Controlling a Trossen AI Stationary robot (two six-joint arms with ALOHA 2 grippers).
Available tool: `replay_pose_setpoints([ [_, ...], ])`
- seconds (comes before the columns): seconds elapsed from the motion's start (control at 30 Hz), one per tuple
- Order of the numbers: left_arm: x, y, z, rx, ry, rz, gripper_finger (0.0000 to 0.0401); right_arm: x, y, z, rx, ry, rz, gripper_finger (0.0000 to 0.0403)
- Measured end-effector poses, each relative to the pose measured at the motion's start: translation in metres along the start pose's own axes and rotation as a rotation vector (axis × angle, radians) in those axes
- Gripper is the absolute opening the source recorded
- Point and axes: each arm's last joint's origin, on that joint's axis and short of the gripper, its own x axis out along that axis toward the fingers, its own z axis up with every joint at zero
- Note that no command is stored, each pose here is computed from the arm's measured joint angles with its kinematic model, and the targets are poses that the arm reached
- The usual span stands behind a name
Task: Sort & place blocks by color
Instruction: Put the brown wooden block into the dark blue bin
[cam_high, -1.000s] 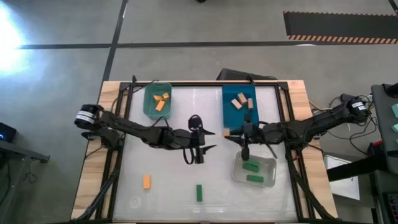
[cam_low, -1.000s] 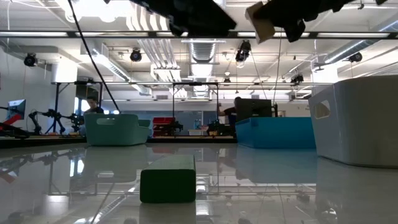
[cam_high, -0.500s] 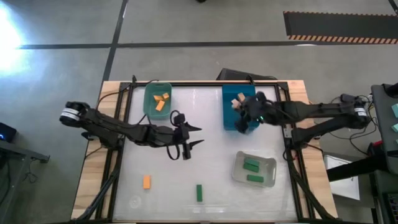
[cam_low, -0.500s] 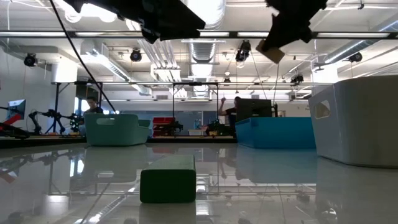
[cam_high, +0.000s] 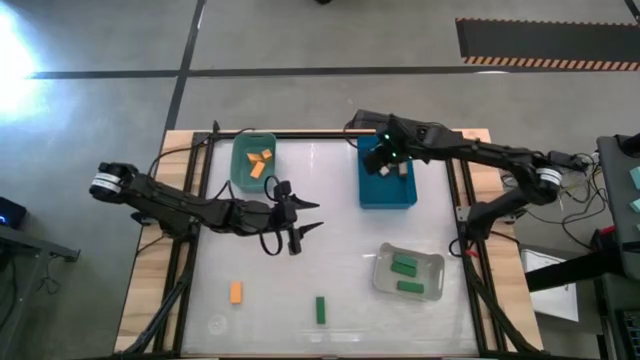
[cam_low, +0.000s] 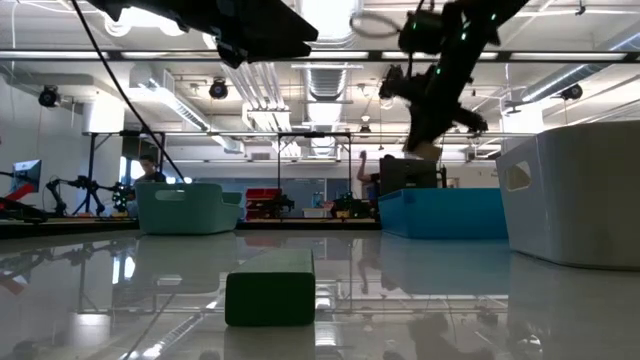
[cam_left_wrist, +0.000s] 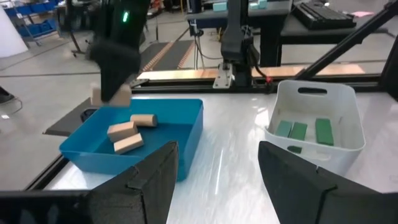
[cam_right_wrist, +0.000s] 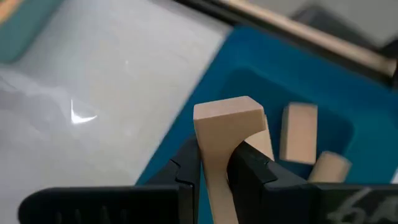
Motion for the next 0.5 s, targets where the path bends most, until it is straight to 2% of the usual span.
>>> replay_pose_setpoints([
  [0.17, -0.001, 0.001, 0.002, 0.005, -0.006, 0.0, 0.0206, 0.036, -0.023, 0.002, 0.194, 0.07, -0.091, 0.0045],
  [0.5, -0.004, 0.002, 0.006, -0.003, -0.021, -0.001, 0.0206, 0.076, -0.025, 0.003, 0.358, 0.07, -0.106, 0.0047],
])
